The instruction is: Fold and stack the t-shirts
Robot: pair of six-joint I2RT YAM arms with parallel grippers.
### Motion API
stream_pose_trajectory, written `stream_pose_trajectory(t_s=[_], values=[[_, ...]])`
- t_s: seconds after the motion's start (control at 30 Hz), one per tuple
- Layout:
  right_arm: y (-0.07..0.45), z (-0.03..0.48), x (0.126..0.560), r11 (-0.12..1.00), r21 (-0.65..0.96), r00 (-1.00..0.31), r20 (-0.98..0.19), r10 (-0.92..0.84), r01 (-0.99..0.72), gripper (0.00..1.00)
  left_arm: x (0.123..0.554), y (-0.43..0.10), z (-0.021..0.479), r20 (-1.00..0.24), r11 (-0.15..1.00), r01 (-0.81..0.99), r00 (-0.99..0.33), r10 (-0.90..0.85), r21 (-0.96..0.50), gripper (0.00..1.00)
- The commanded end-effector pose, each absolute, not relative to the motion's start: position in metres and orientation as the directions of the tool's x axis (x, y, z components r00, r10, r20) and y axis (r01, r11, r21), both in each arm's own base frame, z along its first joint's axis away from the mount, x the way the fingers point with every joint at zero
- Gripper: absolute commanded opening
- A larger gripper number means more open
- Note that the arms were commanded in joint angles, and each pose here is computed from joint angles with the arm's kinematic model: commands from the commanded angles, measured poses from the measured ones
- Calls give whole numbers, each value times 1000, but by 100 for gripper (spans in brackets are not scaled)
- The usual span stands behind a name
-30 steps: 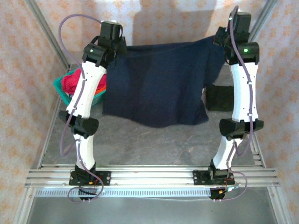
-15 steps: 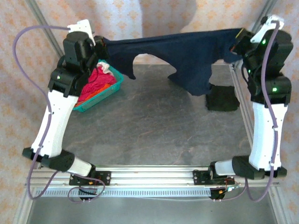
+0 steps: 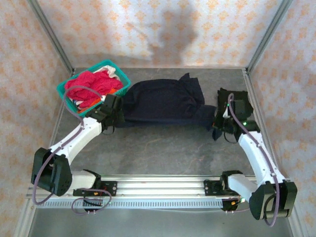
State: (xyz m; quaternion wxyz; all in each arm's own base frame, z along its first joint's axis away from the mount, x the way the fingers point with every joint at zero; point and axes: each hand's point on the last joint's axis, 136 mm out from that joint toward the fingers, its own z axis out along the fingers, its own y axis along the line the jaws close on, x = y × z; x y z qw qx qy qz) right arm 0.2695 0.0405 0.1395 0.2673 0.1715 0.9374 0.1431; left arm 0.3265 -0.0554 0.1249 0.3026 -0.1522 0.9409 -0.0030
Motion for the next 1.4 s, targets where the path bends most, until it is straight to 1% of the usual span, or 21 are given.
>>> stream_pose_trajectory(t_s=[0.0, 0.03, 0.07, 0.13, 0.17, 0.2, 0.23, 0.3, 0.33, 0.43, 0.53, 0.57, 0.63, 0.73, 0.77, 0.87, 0.9, 0.93, 1.03, 1.13, 1.37], values=[[52, 114, 257, 833, 457, -798, -350, 490, 312, 0, 328, -49, 122, -596, 917, -362, -705, -385, -164, 0], [54, 103, 252, 823, 461, -805, -317, 502, 332, 0, 327, -49, 113, -583, 917, -370, -716, -385, -152, 0], [53, 94, 248, 816, 456, -807, -291, 514, 355, 0, 326, -48, 106, -572, 916, -375, -725, -384, -140, 3], [52, 79, 241, 815, 431, -816, -252, 521, 388, 0, 325, -46, 92, -552, 917, -384, -745, -376, -107, 15], [51, 75, 239, 819, 419, -822, -240, 517, 393, 0, 325, -45, 89, -552, 916, -389, -745, -374, -97, 26], [51, 74, 238, 823, 410, -826, -235, 511, 393, 0, 326, -43, 89, -562, 915, -394, -738, -374, -91, 44], [51, 75, 239, 828, 407, -830, -238, 505, 387, 0, 327, -41, 93, -577, 914, -396, -728, -370, -88, 64], [51, 79, 241, 834, 409, -830, -256, 495, 371, 0, 330, -33, 111, -625, 914, -401, -698, -349, -63, 94], [51, 84, 243, 836, 413, -828, -268, 492, 362, 0, 332, -27, 125, -659, 915, -402, -678, -325, -37, 100], [51, 88, 247, 840, 416, -830, -280, 482, 348, 0, 349, -20, 166, -733, 929, -370, -633, -249, 4, 100], [57, 89, 252, 838, 430, -837, -272, 474, 335, 0, 383, -30, 182, -722, 950, -312, -654, -223, -11, 94], [58, 90, 254, 838, 432, -838, -273, 473, 332, 0, 396, -34, 181, -711, 955, -296, -670, -214, -9, 90], [61, 91, 257, 839, 434, -839, -276, 469, 327, 0, 422, -43, 177, -700, 959, -281, -681, -216, -23, 77], [62, 96, 262, 840, 436, -835, -286, 470, 323, 0, 462, -57, 164, -669, 961, -266, -701, -248, -78, 65], [62, 98, 264, 840, 435, -833, -289, 471, 324, 0, 474, -60, 161, -662, 961, -263, -705, -254, -88, 59], [61, 101, 264, 842, 429, -829, -298, 473, 327, 0, 505, -73, 152, -638, 962, -250, -723, -264, -115, 50], [60, 101, 264, 842, 426, -827, -300, 475, 330, 0, 513, -79, 135, -610, 962, -245, -746, -266, -119, 46], [61, 101, 264, 842, 427, -826, -300, 477, 331, 0, 520, -82, 130, -603, 960, -246, -749, -274, -132, 44], [59, 102, 263, 841, 423, -822, -304, 482, 337, 0, 539, -86, 116, -585, 954, -258, -755, -296, -149, 42], [59, 103, 262, 841, 423, -821, -304, 484, 339, 0, 555, -79, 104, -574, 951, -281, -761, -304, -131, 42], [57, 102, 258, 847, 407, -825, -301, 478, 343, 0, 585, -29, 98, -570, 921, -374, -734, -368, -112, 43]])
